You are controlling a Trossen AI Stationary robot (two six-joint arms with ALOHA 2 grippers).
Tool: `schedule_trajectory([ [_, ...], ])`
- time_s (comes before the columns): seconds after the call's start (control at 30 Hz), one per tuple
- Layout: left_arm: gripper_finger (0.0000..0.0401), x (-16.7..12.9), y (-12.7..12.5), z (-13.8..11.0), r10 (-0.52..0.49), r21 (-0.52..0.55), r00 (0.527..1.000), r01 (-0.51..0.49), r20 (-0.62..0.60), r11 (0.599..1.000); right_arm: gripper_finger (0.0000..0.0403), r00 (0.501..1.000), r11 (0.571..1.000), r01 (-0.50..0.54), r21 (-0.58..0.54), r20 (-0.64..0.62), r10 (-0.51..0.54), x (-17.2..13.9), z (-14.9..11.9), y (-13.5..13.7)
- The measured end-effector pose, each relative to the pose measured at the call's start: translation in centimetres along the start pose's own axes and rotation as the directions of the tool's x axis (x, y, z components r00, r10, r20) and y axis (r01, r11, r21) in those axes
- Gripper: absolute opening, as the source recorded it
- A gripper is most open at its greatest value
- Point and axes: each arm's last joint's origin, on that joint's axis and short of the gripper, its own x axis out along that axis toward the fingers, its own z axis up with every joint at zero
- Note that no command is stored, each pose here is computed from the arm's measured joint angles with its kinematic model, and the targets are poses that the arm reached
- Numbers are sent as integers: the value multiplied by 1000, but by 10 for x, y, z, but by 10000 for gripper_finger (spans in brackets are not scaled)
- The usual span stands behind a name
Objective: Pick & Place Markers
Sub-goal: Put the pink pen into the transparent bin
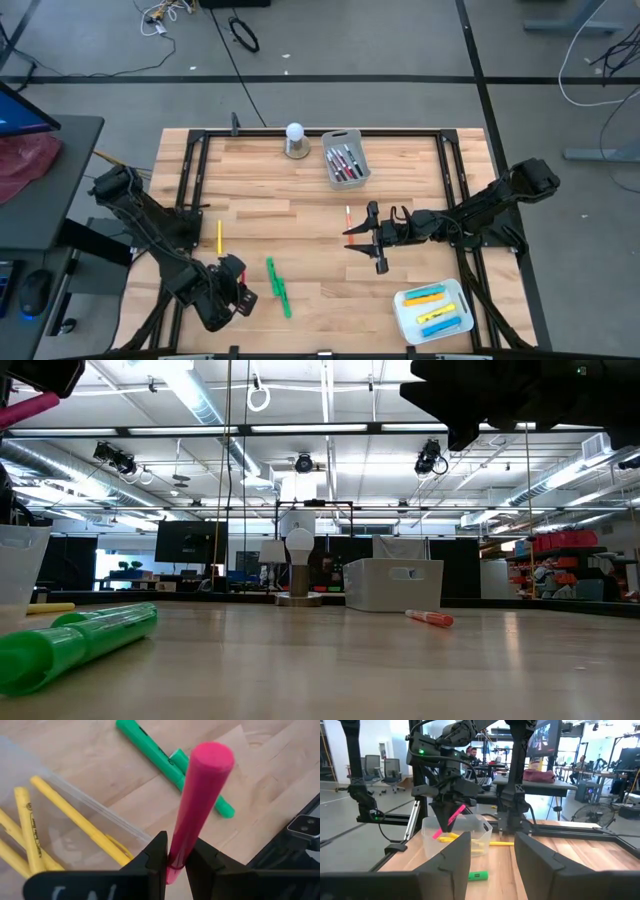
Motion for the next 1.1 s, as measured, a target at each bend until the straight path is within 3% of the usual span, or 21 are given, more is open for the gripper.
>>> schedule_trajectory([
  [0.43,60,1,-1,1,1,-33,1000,-1,-2,999,155,1000,1000,2,0,0,-2,0,0,0],
  [0.63,60,-1,2,-6,50,-94,984,-67,-170,993,155,1000,1000,2,21,0,-2,0,0,0],
  [1.1,62,12,8,-17,151,-45,969,-163,-196,986,155,1000,1000,2,23,-4,-2,0,0,0],
])
